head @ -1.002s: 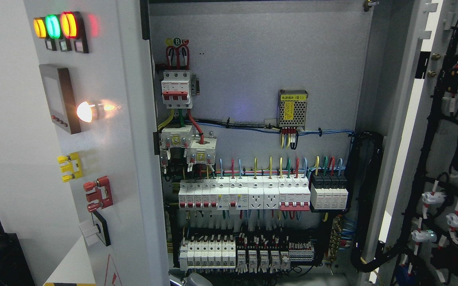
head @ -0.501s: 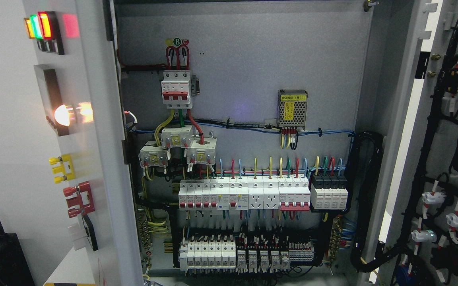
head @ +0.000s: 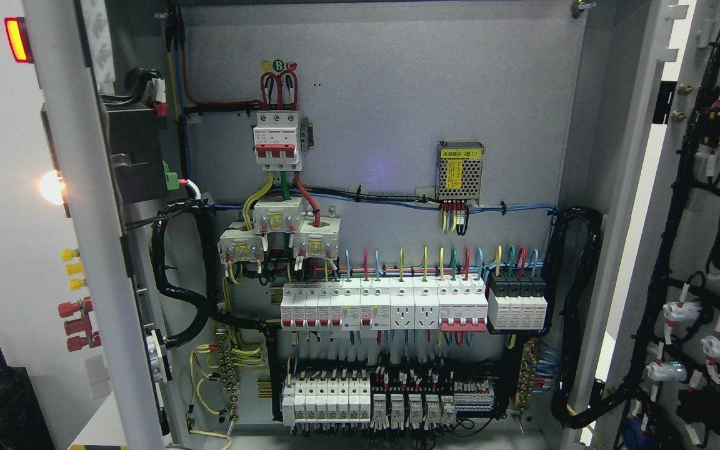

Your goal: Open door with both hands

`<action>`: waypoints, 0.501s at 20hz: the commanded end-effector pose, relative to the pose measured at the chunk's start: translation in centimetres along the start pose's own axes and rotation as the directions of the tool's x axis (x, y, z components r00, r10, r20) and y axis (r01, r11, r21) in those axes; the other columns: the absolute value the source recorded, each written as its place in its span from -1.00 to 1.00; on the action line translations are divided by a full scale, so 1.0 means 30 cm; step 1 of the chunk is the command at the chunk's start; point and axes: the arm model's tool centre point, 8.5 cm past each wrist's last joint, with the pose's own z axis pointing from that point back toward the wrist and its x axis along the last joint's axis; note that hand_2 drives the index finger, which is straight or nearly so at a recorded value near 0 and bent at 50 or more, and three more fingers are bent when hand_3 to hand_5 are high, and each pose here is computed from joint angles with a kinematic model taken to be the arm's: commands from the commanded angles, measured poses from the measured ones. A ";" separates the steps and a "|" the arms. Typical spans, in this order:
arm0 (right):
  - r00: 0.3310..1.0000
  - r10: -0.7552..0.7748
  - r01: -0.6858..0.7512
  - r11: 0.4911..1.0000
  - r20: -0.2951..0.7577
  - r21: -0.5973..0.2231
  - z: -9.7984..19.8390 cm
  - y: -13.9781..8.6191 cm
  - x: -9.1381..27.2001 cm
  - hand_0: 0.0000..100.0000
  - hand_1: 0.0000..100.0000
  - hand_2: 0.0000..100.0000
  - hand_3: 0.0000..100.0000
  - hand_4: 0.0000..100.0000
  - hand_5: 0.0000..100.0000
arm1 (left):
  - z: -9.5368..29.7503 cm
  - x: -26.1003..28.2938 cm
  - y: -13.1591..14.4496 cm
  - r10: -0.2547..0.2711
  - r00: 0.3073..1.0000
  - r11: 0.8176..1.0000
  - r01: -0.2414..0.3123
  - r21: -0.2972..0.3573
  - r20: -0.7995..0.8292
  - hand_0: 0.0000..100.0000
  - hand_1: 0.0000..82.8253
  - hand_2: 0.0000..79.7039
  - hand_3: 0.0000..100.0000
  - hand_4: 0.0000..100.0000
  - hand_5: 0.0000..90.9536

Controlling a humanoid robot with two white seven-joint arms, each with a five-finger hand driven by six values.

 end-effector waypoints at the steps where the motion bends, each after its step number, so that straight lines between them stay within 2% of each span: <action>1: 1.000 -0.018 0.019 0.999 -0.012 0.042 -0.045 0.046 -0.026 -1.00 -1.00 -1.00 -1.00 -1.00 -1.00 | -0.005 0.029 0.003 -0.004 1.000 1.000 0.004 0.001 0.014 -1.00 -1.00 -1.00 -1.00 -0.93 -1.00; 10: 0.999 -0.013 0.016 0.997 -0.036 0.071 -0.057 0.073 -0.048 -1.00 -1.00 -1.00 -1.00 -1.00 -1.00 | -0.005 0.029 0.003 -0.004 1.000 1.000 0.004 0.001 0.012 -1.00 -1.00 -1.00 -1.00 -0.93 -1.00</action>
